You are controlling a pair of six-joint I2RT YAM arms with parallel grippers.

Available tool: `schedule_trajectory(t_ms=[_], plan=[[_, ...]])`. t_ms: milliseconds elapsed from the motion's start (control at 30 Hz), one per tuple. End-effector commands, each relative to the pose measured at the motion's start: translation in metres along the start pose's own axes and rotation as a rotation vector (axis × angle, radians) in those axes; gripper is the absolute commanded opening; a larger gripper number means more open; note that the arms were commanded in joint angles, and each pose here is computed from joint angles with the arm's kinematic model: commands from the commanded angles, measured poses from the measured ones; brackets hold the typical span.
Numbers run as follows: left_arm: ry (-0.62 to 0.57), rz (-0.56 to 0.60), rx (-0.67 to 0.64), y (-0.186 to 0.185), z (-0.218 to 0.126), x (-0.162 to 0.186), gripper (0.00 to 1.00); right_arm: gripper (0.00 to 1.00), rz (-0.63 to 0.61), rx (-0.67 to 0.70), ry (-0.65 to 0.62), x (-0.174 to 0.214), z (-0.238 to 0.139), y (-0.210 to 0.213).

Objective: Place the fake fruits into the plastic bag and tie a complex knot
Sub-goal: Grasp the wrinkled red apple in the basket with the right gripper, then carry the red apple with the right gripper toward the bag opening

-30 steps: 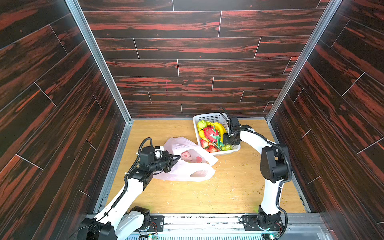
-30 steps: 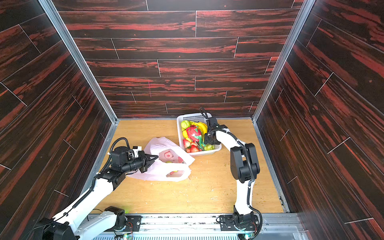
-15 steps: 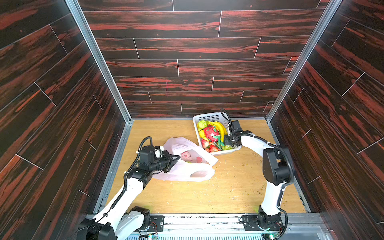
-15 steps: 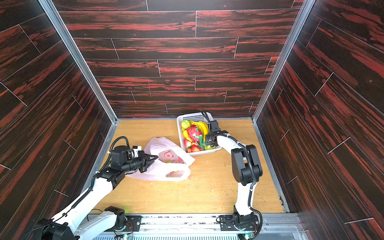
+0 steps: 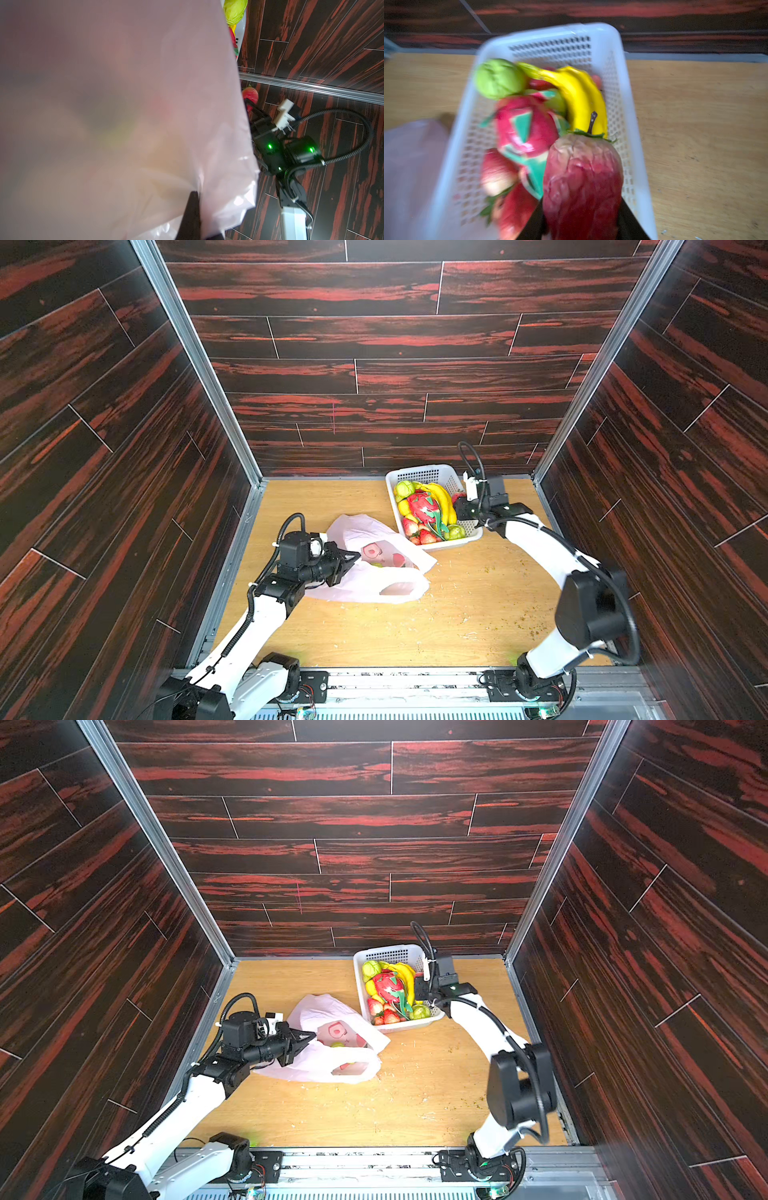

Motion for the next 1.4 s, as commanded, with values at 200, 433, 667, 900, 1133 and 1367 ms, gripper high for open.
schedule_trajectory(t_ms=[200, 433, 667, 900, 1133, 1367], plan=[[-0.009, 0.028, 0.017, -0.011, -0.004, -0.002, 0.00, 0.17, -0.007, -0.319, 0.019, 0.025, -0.034, 0.044], [0.000, 0.047, 0.003, -0.011, -0.005, -0.001, 0.00, 0.17, -0.037, -0.442, -0.019, 0.043, -0.090, 0.061], [-0.002, 0.045, 0.004, -0.012, -0.004, -0.001, 0.00, 0.17, -0.042, -0.529, 0.015, 0.093, -0.134, 0.081], [-0.004, 0.048, -0.005, -0.011, -0.006, -0.001, 0.00, 0.16, -0.059, -0.528, 0.059, 0.154, -0.139, 0.094], [-0.001, 0.049, -0.007, -0.011, -0.007, 0.001, 0.00, 0.16, -0.037, -0.531, 0.126, 0.211, -0.121, 0.101], [0.005, 0.049, -0.008, -0.011, -0.008, 0.002, 0.00, 0.16, -0.080, -0.597, 0.121, 0.216, -0.107, 0.123]])
Point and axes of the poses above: each gripper's point midway between its finger pads, its own z axis out along the fingers, its own y axis along the line the jaws close on, x = y × z, the point moved 2 cm from there along -z, back along the fingers, and after that the axes turned 3 degrees about z, right-handed, at the moved point
